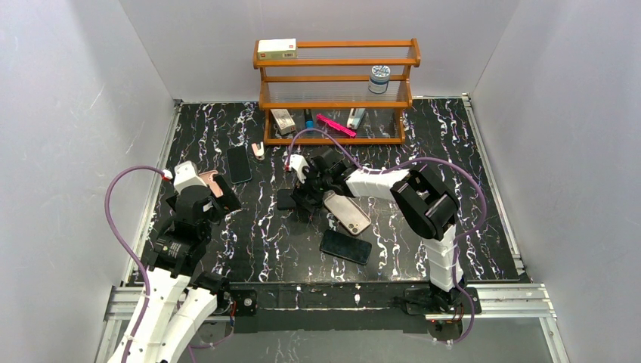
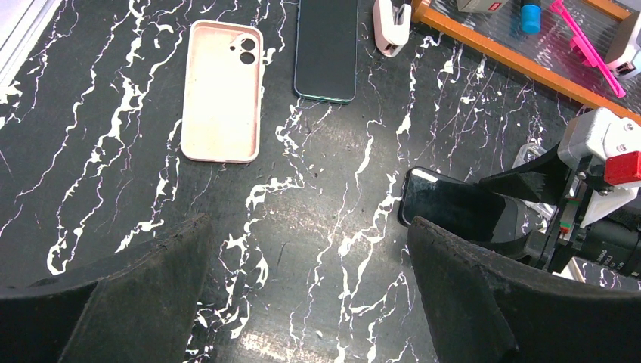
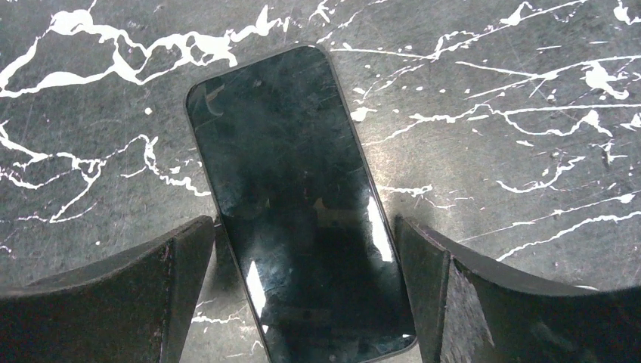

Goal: Put the phone into the phone case

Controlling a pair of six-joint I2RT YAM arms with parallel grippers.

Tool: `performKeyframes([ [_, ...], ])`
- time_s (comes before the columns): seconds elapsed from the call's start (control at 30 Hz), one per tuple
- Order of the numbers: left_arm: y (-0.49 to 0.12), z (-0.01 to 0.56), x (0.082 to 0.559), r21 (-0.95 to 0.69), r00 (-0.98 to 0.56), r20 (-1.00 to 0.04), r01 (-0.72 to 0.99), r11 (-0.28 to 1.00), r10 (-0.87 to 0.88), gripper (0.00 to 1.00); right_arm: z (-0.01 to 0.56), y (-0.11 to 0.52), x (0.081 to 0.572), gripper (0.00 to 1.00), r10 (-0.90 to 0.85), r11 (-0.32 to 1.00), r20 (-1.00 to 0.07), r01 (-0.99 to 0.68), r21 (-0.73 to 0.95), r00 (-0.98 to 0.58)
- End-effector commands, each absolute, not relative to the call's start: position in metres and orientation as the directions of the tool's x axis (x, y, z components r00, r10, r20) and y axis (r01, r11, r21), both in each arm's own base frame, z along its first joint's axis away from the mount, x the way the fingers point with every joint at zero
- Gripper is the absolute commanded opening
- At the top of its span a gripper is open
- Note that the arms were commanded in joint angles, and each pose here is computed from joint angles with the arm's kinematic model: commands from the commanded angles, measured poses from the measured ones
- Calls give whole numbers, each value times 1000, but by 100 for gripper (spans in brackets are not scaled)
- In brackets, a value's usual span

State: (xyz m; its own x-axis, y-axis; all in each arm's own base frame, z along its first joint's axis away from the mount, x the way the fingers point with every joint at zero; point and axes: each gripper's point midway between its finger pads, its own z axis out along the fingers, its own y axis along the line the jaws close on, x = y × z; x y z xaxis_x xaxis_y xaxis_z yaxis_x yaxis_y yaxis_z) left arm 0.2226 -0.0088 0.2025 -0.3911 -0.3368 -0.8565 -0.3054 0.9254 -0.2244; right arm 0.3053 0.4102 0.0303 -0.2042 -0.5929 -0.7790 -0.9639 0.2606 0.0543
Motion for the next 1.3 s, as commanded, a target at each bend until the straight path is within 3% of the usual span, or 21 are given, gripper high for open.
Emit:
performKeyframes([
  [0.0,-2,213,221,-232,-354,-866,-337,912,-352,98,24,394,282,99,-681,209,-698,-972,105,-221],
  [0.47,-1,213,221,-231,-352,-867,-341,911,-352,98,29,411,265,92,-737,263,-626,-961,86,-257],
  [0.6,-1,212,221,-228,-355,-867,-341,912,-350,98,30,415,278,98,-730,307,-637,-951,20,-249],
  [1.0,0,211,222,-223,-357,-866,-351,909,-351,98,12,423,282,98,-772,321,-598,-944,-74,-216],
  [1.13,0,210,223,-221,-362,-864,-350,910,-349,98,5,423,273,88,-779,300,-584,-953,-31,-226],
  [1.27,0,211,223,-221,-361,-865,-352,910,-349,98,9,421,263,69,-779,304,-571,-953,17,-259],
])
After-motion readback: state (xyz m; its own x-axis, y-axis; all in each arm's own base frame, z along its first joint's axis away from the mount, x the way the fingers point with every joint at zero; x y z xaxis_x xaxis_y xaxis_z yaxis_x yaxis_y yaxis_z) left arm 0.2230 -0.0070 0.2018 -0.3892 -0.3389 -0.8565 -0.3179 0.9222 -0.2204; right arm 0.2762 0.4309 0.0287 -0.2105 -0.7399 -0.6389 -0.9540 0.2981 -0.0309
